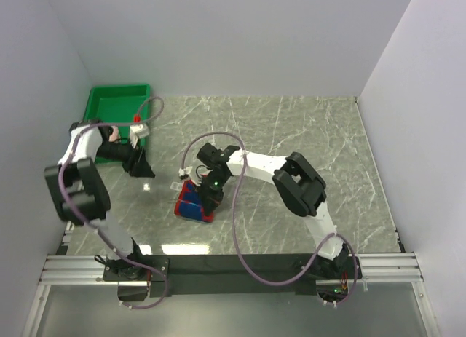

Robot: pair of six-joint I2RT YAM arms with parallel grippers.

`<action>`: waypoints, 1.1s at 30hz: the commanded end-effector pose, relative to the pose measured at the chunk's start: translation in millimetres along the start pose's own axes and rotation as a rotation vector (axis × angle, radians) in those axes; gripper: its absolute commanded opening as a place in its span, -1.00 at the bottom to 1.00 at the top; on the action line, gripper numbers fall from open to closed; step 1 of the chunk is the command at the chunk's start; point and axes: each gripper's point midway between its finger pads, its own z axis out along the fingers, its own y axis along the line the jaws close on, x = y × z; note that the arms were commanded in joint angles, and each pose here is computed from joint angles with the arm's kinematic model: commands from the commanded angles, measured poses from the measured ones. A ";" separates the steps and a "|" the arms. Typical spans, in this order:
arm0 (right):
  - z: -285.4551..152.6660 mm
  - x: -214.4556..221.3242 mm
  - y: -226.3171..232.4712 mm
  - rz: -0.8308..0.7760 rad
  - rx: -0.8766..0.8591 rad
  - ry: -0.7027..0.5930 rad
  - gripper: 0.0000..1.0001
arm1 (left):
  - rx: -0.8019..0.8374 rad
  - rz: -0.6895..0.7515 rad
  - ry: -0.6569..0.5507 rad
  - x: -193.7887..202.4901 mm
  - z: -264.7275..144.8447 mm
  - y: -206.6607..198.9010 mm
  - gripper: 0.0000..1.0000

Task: Roll the towels
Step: Roll the towel

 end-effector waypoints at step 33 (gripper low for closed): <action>16.9 42.9 -26.9 0.558 -0.315 0.118 -0.95 | 0.080 0.908 0.493 106.9 132.8 -122.1 -0.47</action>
